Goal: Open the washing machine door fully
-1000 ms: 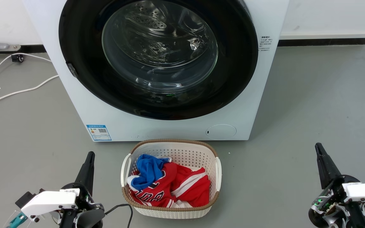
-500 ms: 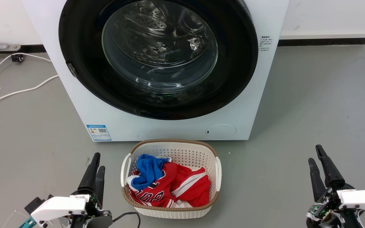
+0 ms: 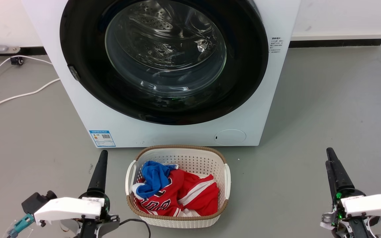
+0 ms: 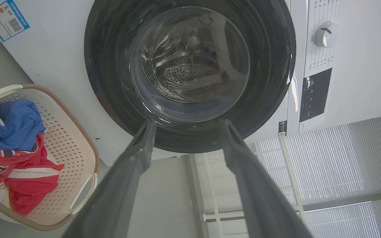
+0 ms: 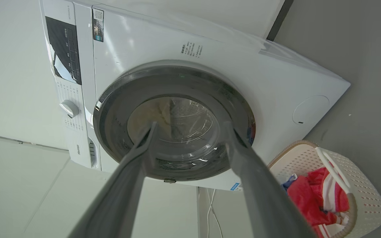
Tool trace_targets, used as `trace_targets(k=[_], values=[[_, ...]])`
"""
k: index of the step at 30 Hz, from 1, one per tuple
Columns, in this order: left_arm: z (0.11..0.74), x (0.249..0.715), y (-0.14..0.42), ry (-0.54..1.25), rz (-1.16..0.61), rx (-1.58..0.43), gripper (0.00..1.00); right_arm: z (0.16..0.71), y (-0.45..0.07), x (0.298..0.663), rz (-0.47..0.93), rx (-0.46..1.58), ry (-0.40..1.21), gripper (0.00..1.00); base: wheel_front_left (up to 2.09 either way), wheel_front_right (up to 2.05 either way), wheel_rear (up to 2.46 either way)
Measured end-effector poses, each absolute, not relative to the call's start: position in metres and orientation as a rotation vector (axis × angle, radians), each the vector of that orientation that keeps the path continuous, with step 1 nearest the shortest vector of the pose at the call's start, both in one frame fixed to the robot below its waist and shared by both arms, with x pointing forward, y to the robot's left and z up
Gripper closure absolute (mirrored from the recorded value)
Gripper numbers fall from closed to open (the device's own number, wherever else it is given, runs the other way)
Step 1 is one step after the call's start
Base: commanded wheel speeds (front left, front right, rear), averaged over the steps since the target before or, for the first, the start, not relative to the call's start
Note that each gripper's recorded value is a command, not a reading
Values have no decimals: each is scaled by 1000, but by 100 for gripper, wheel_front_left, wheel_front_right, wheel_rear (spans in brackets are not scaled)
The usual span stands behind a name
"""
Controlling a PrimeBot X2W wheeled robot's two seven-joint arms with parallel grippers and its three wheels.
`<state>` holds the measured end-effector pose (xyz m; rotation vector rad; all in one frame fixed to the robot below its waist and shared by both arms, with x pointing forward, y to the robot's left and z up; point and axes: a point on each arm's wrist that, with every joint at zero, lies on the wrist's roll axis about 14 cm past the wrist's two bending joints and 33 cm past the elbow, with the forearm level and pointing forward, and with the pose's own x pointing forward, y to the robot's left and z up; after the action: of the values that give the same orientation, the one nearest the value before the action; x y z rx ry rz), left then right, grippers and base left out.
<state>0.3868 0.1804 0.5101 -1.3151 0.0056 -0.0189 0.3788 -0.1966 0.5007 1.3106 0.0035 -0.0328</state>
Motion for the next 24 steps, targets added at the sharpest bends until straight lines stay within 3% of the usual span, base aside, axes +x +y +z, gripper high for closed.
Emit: trace_targets(k=[24], values=[[524, 389, 156, -19, -107, -738, 0, 516, -183, 381, 41, 721, -15, 0, 0, 0, 0]])
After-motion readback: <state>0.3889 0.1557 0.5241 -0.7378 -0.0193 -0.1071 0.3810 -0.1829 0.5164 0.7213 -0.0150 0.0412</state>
